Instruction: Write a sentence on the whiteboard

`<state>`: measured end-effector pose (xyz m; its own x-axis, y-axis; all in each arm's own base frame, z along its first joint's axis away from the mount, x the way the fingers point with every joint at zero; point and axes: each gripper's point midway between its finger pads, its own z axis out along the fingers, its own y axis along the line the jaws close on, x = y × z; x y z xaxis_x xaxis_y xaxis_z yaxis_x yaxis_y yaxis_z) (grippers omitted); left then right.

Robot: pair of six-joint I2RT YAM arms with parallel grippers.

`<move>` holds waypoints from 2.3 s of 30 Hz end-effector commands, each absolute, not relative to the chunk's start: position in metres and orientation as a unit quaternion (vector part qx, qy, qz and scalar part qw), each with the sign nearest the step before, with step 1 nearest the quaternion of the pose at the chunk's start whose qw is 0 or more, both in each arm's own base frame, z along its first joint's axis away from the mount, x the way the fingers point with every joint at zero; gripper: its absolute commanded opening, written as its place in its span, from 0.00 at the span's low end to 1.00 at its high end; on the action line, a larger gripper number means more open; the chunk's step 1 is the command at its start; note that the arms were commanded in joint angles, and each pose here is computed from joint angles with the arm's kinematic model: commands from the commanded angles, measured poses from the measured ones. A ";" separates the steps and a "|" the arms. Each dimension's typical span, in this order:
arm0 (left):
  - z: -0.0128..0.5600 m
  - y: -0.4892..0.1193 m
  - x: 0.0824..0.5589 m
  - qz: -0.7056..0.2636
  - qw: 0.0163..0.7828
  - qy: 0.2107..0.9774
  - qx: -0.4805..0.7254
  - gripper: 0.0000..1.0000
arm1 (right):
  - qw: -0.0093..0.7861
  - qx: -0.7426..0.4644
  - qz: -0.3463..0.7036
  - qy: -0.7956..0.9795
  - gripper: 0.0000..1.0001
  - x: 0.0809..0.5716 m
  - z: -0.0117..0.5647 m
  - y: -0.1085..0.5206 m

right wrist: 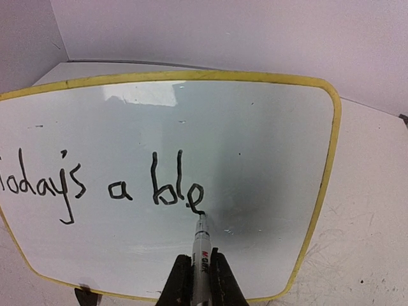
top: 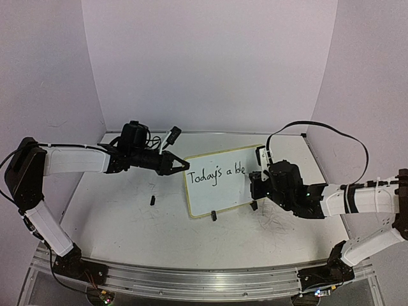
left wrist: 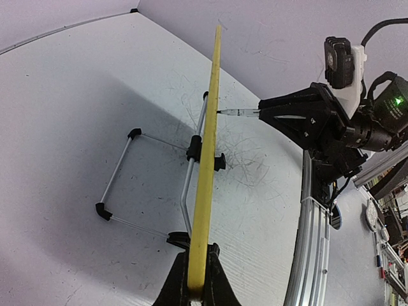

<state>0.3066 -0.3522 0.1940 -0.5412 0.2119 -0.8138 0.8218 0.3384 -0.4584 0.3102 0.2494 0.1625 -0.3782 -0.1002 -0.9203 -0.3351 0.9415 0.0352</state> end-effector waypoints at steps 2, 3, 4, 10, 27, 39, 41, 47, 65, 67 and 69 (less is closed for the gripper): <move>0.226 -0.349 0.315 -0.442 0.392 0.725 0.355 0.00 | 0.586 -0.094 0.096 0.799 0.00 0.314 0.193 0.232; 0.226 -0.349 0.315 -0.442 0.392 0.725 0.355 0.00 | 0.596 -0.104 0.114 0.788 0.00 0.310 0.204 0.234; 0.226 -0.348 0.316 -0.441 0.393 0.725 0.354 0.00 | 0.605 -0.114 0.134 0.777 0.00 0.305 0.215 0.237; 0.226 -0.348 0.317 -0.439 0.394 0.725 0.354 0.00 | 0.614 -0.133 0.148 0.764 0.00 0.294 0.229 0.232; 0.229 -0.347 0.316 -0.437 0.399 0.724 0.355 0.00 | 0.590 -0.156 0.139 0.780 0.00 0.300 0.211 0.247; 0.230 -0.348 0.316 -0.437 0.400 0.723 0.356 0.00 | 0.579 -0.151 0.119 0.793 0.00 0.306 0.199 0.245; 0.229 -0.348 0.316 -0.437 0.399 0.724 0.356 0.00 | 0.578 -0.149 0.116 0.794 0.00 0.307 0.198 0.245; 0.229 -0.348 0.315 -0.437 0.398 0.724 0.356 0.00 | 0.573 -0.144 0.115 0.798 0.00 0.311 0.194 0.243; 0.227 -0.350 0.313 -0.438 0.395 0.723 0.359 0.00 | 0.594 -0.131 0.124 0.784 0.00 0.325 0.207 0.248; 0.228 -0.351 0.313 -0.438 0.395 0.723 0.360 0.00 | 0.595 -0.127 0.121 0.785 0.00 0.325 0.207 0.245; 0.227 -0.351 0.313 -0.439 0.394 0.723 0.360 0.00 | 0.596 -0.123 0.117 0.785 0.00 0.326 0.206 0.244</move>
<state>0.3032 -0.3536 0.1977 -0.5274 0.2162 -0.8216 0.8306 0.3349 -0.4450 0.3164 0.2425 0.1843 -0.3084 -0.1043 -0.9455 -0.3607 0.9326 0.0147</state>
